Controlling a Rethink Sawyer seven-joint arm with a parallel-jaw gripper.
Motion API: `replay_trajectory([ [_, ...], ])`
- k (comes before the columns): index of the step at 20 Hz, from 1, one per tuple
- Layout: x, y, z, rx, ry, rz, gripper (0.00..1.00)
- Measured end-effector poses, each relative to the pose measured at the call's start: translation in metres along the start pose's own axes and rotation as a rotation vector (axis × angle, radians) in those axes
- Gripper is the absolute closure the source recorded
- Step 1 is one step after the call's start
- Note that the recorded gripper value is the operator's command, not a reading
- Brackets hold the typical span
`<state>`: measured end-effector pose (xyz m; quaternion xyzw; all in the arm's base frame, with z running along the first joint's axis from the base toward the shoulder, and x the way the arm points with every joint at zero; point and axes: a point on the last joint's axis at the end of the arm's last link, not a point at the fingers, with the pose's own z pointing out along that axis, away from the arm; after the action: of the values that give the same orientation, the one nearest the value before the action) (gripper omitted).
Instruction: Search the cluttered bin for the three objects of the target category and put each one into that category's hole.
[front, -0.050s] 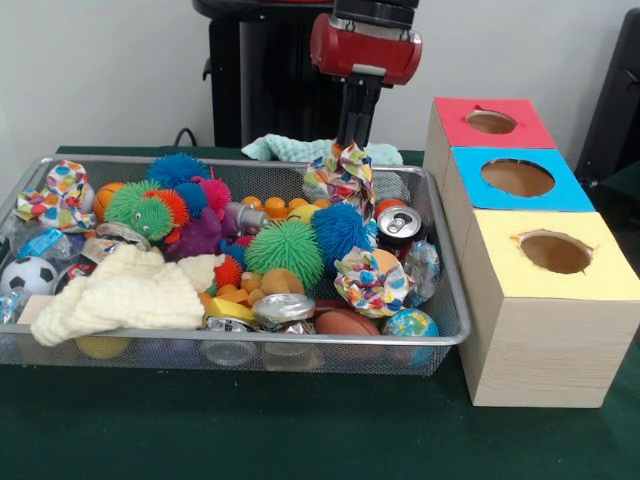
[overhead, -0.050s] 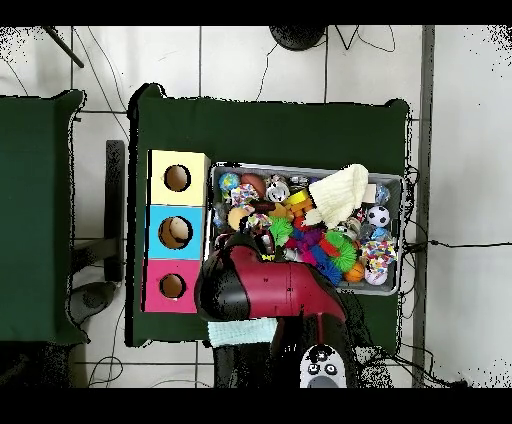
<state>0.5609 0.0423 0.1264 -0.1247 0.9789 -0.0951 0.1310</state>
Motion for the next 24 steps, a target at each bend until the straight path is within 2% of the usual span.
replay_trajectory([
  [24, 0.0034, -0.008, 0.0028, 0.002, 0.008, 0.016, 1.0],
])
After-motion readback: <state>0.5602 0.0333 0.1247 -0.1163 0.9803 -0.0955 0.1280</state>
